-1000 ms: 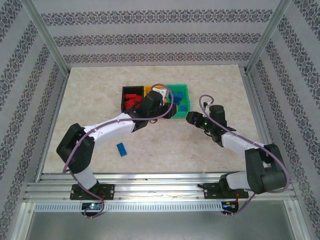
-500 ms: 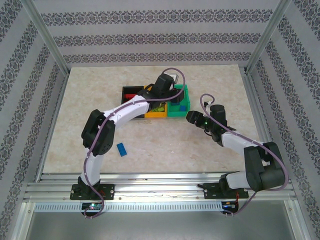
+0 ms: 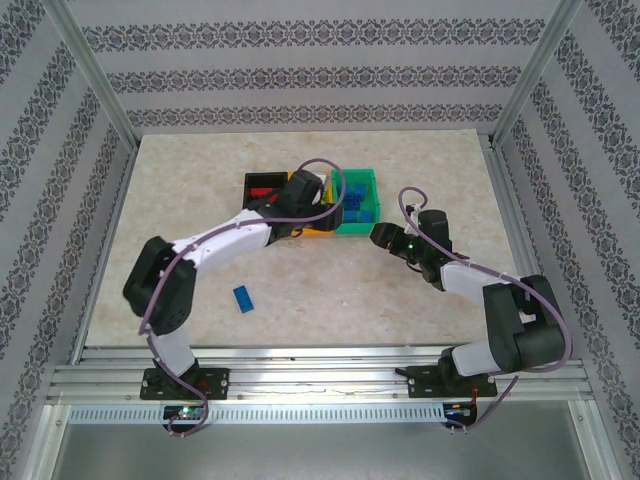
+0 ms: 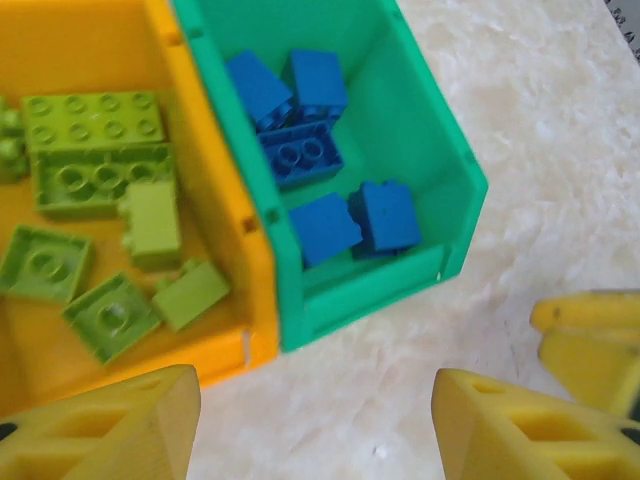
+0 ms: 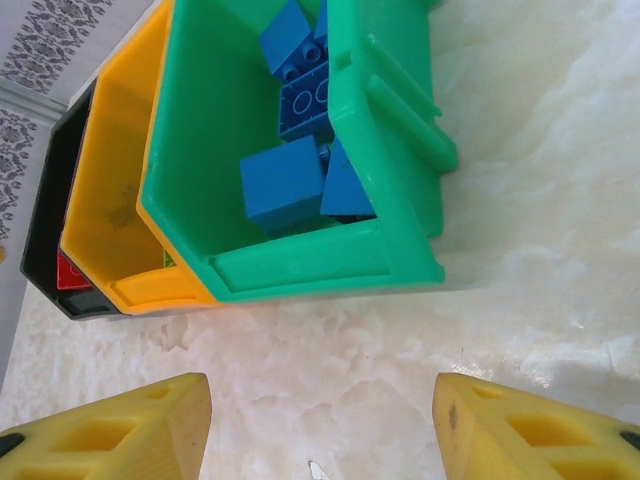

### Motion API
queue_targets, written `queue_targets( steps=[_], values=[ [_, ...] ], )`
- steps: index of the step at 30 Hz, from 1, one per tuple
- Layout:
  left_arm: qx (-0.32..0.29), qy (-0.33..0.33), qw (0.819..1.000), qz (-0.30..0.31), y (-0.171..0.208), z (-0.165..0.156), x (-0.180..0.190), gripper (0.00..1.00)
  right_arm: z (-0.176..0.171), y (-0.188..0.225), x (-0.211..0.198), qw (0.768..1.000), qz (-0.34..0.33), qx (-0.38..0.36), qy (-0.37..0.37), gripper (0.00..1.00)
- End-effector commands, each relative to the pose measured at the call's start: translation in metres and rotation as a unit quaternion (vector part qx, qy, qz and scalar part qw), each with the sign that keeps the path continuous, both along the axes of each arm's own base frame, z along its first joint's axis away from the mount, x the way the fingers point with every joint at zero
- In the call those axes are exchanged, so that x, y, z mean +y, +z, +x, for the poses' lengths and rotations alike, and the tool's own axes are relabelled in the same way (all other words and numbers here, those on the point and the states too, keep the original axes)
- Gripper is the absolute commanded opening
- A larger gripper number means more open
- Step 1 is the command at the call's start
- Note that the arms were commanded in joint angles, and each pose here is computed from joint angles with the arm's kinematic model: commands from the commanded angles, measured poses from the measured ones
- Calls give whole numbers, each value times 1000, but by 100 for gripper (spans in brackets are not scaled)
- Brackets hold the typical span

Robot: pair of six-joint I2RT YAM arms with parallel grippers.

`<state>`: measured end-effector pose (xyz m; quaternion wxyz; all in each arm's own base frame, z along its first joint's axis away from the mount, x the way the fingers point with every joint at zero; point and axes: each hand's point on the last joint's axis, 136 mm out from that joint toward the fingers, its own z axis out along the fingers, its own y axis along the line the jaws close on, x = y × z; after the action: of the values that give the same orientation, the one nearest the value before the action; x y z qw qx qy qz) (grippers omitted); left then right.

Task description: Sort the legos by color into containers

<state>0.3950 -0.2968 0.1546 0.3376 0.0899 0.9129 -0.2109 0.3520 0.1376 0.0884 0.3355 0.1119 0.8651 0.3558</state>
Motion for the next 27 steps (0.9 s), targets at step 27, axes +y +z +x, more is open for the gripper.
queue_targets(
  steps=[27],
  values=[
    [221,174,946,160,-88,-180,189,57,0,-2,22,999,21,3,28,61]
  ],
)
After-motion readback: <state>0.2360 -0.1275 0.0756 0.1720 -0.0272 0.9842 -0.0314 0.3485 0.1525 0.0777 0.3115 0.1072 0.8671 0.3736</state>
